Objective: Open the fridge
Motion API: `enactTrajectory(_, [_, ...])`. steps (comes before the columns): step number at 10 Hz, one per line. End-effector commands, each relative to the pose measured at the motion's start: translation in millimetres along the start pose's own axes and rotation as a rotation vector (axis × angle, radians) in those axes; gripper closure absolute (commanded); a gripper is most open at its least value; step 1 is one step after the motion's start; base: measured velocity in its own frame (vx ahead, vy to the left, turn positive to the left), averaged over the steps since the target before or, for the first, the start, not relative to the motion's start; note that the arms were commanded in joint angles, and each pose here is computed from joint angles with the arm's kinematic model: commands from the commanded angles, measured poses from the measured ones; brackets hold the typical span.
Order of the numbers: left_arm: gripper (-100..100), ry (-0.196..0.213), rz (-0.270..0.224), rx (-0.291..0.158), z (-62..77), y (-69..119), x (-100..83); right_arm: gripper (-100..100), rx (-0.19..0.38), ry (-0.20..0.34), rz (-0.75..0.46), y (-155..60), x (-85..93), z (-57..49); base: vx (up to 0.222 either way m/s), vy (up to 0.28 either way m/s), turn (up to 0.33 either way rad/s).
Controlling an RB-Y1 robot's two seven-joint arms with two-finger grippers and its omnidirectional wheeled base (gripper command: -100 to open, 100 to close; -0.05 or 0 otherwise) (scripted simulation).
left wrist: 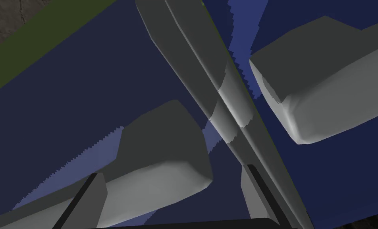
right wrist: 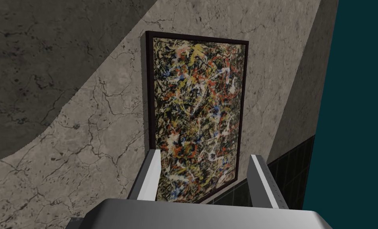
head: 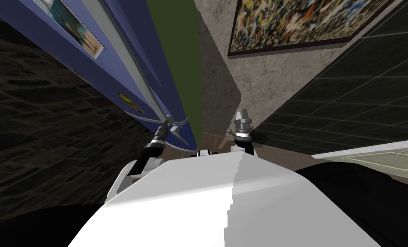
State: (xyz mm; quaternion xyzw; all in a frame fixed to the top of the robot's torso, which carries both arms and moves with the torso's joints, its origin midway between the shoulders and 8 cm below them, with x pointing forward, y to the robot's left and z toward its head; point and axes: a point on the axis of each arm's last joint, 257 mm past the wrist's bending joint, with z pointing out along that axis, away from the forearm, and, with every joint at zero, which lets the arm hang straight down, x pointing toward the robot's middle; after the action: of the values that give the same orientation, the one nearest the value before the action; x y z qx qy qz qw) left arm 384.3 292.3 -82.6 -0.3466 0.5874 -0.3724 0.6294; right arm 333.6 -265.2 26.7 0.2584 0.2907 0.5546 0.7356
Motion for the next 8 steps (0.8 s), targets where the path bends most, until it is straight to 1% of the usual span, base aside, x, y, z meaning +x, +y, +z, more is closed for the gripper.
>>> enactTrajectory(1, [-100, 0.015, 0.015, -0.038, -0.5, 7.3, 2.1, 0, 0.000, 0.000, 0.000, 0, 0.0, 0.0, 0.025, -0.035, -0.023])
enactTrajectory(2, [-100, 0.020, 0.022, -0.051, -1.1, 9.9, 2.7, 0, 0.000, 0.000, 0.000, 0, 0.0, 0.0, 0.031, -0.042, -0.020])
enactTrajectory(3, [-100, 0.012, 0.018, -0.038, -0.9, 6.9, 0.8, 0, 0.000, 0.000, 0.000, 0, 0.0, 0.0, 0.004, -0.013, 0.025])
enactTrajectory(4, [-100, 0.012, 0.019, -0.041, -1.1, 7.5, 0.2, 0, 0.000, 0.000, 0.000, 0, 0.0, 0.0, -0.014, 0.004, 0.027])
enactTrajectory(5, [100, 0.007, 0.015, -0.043, -3.2, 3.0, -2.7, 0, 0.000, 0.000, 0.000, 0, 0.0, 0.0, 0.082, 0.012, -0.008])
enactTrajectory(6, [100, 0.010, 0.017, -0.032, -2.2, 0.8, -1.0, 0, 0.000, 0.000, 0.000, 0, 0.0, 0.0, 0.030, -0.003, 0.031])
enactTrajectory(7, [100, 0.034, 0.016, -0.022, -4.2, -2.9, 6.4, 0, 0.000, 0.000, 0.000, 0, 0.0, 0.0, -0.102, 0.131, -0.058])
enactTrajectory(8, [100, 0.057, 0.016, -0.010, -5.6, -6.8, 13.4, 0, 0.000, 0.000, 0.000, 0, 0.0, 0.1, -0.186, 0.281, -0.151])
